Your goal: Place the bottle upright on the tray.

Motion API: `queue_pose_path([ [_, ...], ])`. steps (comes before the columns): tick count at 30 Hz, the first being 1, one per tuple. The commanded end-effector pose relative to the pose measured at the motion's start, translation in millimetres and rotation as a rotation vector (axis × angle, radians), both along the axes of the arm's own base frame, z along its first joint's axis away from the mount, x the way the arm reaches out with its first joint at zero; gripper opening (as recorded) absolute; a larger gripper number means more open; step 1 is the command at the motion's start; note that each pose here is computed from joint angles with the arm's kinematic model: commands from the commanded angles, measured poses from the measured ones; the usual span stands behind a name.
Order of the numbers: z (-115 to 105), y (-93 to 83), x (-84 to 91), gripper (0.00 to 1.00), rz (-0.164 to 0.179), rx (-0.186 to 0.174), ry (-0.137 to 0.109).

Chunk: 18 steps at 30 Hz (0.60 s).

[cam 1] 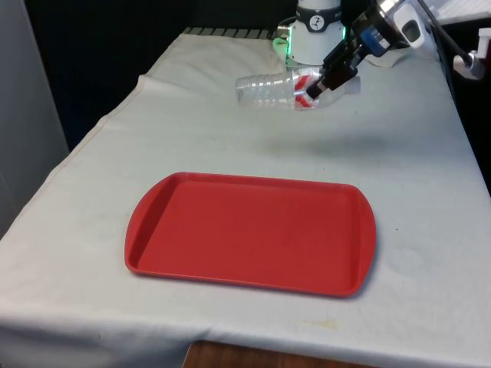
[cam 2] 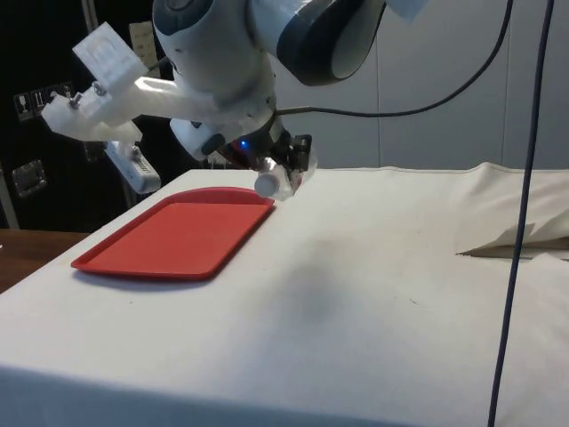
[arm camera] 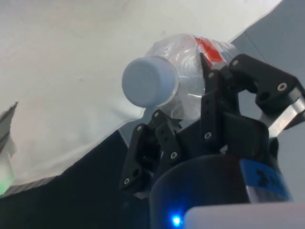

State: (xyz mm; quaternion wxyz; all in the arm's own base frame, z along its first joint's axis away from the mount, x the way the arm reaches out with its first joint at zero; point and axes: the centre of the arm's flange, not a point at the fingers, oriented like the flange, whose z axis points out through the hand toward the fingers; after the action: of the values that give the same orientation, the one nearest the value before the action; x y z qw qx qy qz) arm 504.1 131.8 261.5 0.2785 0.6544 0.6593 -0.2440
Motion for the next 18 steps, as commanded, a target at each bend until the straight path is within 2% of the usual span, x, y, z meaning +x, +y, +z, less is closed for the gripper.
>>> queue_pose_path([
  [1,2.2,-1.1,0.5,0.00,0.002,0.022,-0.002],
  [4,4.4,-1.5,1.4,0.00,0.000,0.036,-0.002],
  [5,2.6,-1.1,1.5,0.00,-0.003,0.021,-0.001],
  [7,6.3,-2.6,2.5,0.00,-0.003,0.048,-0.003],
  [13,11.8,-3.4,4.3,0.00,-0.007,0.075,-0.004],
  [14,9.1,-2.8,4.0,0.00,-0.010,0.057,-0.003],
  [15,11.9,-3.5,4.2,0.00,-0.007,0.079,-0.003],
  [18,15.6,-4.7,5.8,0.00,-0.011,0.096,-0.005],
])
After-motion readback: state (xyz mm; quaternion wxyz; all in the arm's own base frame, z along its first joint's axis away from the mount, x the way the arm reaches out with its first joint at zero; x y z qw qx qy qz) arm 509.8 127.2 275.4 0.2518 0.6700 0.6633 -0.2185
